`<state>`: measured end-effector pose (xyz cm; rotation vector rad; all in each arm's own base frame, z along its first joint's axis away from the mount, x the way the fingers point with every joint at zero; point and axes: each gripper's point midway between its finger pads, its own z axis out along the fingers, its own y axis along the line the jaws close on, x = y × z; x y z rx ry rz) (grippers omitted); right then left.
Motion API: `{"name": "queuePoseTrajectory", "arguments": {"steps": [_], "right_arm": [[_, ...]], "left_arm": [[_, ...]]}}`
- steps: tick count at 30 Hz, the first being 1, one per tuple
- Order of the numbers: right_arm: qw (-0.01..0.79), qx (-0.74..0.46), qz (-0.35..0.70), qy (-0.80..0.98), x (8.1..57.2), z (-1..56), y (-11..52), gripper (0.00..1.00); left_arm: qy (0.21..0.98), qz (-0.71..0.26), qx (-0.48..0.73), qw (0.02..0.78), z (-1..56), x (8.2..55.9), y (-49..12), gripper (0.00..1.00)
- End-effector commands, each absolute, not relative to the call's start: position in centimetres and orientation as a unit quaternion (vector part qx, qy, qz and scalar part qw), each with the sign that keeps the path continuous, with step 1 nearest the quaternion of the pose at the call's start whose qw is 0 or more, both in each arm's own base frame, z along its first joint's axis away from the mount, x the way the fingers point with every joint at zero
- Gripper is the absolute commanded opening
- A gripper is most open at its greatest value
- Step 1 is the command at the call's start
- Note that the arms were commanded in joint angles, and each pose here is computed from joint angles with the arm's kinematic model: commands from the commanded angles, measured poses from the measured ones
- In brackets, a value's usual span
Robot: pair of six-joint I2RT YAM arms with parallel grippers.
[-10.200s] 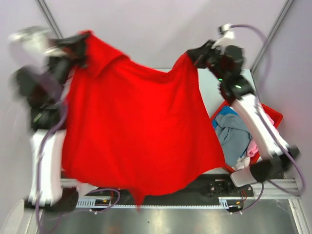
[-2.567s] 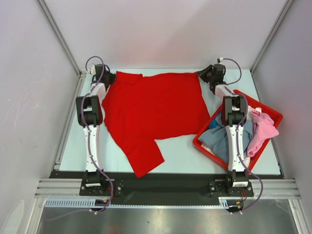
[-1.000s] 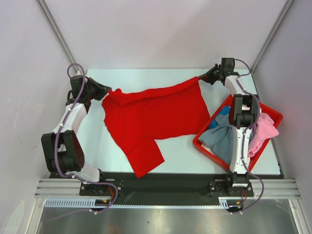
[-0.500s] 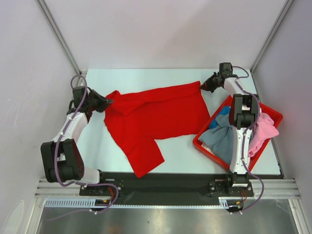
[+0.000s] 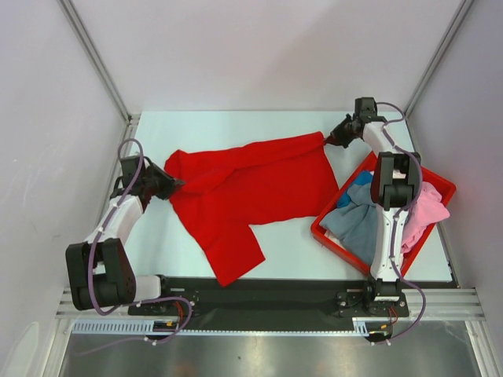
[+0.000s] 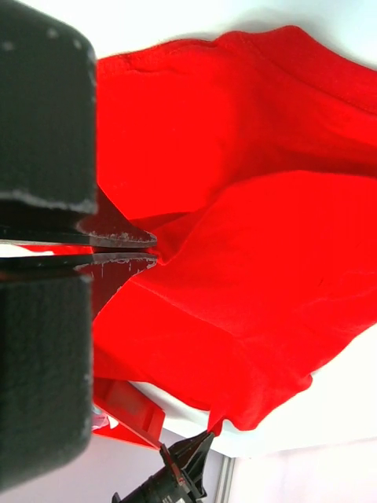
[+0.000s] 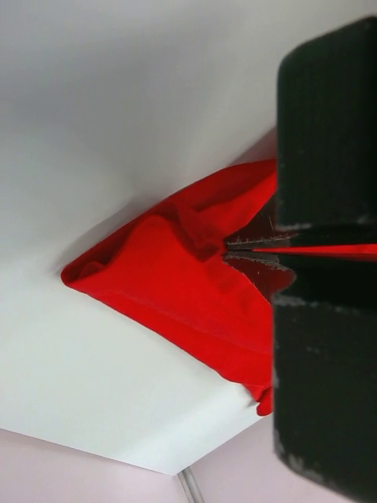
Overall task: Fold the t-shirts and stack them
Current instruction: Fold the tshirt
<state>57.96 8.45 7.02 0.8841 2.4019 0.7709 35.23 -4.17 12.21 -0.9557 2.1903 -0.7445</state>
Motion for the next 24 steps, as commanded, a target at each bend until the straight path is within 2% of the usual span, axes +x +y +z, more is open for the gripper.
{"name": "queuePoseTrajectory", "arguments": {"steps": [1,6,9,10,12,13,14,16,17,19,20,24], "right_arm": [[0.264,0.302,0.278,0.873,57.8,10.7,8.4,0.00],[0.259,0.301,0.270,0.877,57.4,10.3,8.2,0.00],[0.251,0.304,0.261,0.881,57.2,9.6,8.0,0.00],[0.251,0.303,0.257,0.882,57.1,9.6,7.9,0.00],[0.249,0.305,0.241,0.887,56.9,9.2,7.5,0.00],[0.250,0.297,0.230,0.892,56.7,9.0,7.1,0.02],[0.243,0.293,0.216,0.899,56.3,8.6,6.8,0.11],[0.263,0.266,0.182,0.909,56.7,9.0,5.6,0.21],[0.258,0.262,0.170,0.915,56.7,8.3,5.3,0.30],[0.284,0.244,0.159,0.913,58.0,9.0,4.8,0.40],[0.309,0.226,0.161,0.910,59.1,9.4,4.7,0.50],[0.357,0.156,0.197,0.900,62.1,9.6,7.6,0.64]], "left_arm": [[0.826,-0.282,-0.370,0.318,12.4,34.6,-4.3,0.00],[0.830,-0.271,-0.383,0.302,10.8,33.6,-4.2,0.00],[0.835,-0.270,-0.372,0.302,10.7,33.7,-4.2,0.18],[0.836,-0.264,-0.372,0.305,10.8,33.7,-4.0,0.30],[0.842,-0.241,-0.366,0.315,11.0,33.7,-3.3,0.47],[0.843,-0.233,-0.359,0.326,11.8,34.2,-2.9,0.61],[0.847,-0.222,-0.353,0.330,12.0,34.3,-2.5,0.67],[0.852,-0.193,-0.324,0.362,13.3,35.6,-1.3,0.77],[0.853,-0.187,-0.313,0.374,13.8,36.2,-1.0,0.79],[0.860,-0.172,-0.280,0.391,14.5,38.2,-0.3,0.81],[0.859,-0.168,-0.270,0.401,14.9,39.2,0.0,0.82],[0.868,-0.143,-0.256,0.401,13.9,43.1,1.2,0.81]]}}
